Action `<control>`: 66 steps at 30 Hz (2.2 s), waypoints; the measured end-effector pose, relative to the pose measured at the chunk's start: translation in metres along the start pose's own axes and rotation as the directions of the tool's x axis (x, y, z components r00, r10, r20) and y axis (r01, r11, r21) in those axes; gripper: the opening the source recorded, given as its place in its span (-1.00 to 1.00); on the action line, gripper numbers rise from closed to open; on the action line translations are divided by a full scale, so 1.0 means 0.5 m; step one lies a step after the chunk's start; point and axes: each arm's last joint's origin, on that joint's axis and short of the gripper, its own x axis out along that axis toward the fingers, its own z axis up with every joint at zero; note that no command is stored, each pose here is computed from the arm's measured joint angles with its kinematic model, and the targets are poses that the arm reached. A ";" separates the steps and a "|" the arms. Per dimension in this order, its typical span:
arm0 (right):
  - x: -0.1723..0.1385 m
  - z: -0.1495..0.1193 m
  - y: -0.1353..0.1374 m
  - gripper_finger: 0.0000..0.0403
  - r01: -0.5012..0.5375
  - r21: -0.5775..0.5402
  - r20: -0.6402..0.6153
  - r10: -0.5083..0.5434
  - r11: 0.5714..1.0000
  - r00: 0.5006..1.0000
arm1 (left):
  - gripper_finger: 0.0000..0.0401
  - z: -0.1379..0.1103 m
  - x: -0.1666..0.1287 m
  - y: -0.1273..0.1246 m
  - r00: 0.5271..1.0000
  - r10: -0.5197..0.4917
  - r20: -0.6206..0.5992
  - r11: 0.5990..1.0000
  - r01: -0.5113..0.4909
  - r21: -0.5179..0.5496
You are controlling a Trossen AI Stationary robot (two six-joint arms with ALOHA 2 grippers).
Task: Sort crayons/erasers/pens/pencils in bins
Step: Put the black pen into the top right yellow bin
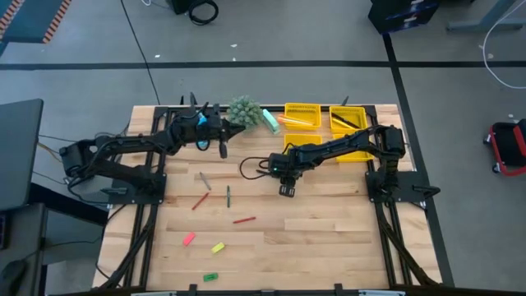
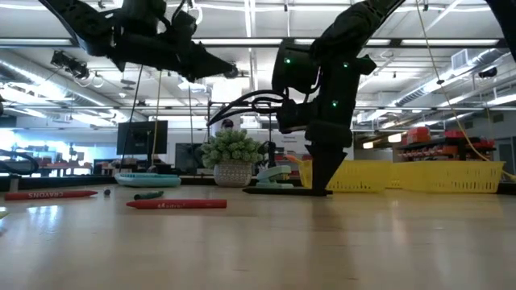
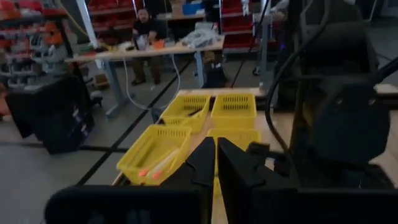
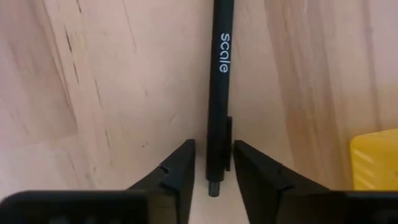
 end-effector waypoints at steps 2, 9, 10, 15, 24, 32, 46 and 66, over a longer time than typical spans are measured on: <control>0.000 0.000 0.000 -0.53 -0.022 0.022 -0.005 0.022 1.000 1.000 | -0.91 -0.002 -0.001 0.005 1.000 0.009 -0.007 1.000 -0.009 -0.002; 0.016 -0.017 -0.007 -0.67 -0.060 0.109 -0.004 0.061 0.992 0.998 | -0.95 -0.004 -0.004 0.012 1.000 -0.008 -0.007 1.000 0.008 0.004; 0.020 -0.021 -0.007 -0.67 -0.061 0.118 0.000 0.061 0.991 0.998 | -0.94 -0.004 -0.004 0.011 1.000 -0.018 -0.006 1.000 0.019 0.006; 0.023 -0.026 0.002 -0.68 -0.040 0.132 0.015 0.038 0.990 0.999 | -0.88 -0.010 -0.004 0.009 0.998 -0.050 -0.034 0.999 0.050 0.001; -0.019 -0.026 0.015 -0.74 -0.053 0.135 0.080 0.042 0.989 0.996 | -0.96 -0.024 -0.005 0.006 0.992 -0.063 -0.106 0.998 0.061 -0.022; -0.128 -0.022 0.005 -0.74 -0.124 0.201 0.236 0.075 0.972 0.969 | -0.86 -0.026 -0.005 0.003 0.988 -0.115 -0.105 0.993 0.112 -0.032; -0.309 -0.153 -0.215 -0.74 0.228 0.554 0.034 -0.295 0.801 0.955 | -0.95 -0.026 -0.005 -0.001 0.982 -0.156 -0.103 0.987 0.150 -0.061; -0.286 -0.262 -0.448 -0.74 0.507 0.346 -0.394 -0.368 0.789 0.842 | -0.94 -0.022 0.003 -0.050 0.960 -0.262 -0.102 0.964 0.257 -0.066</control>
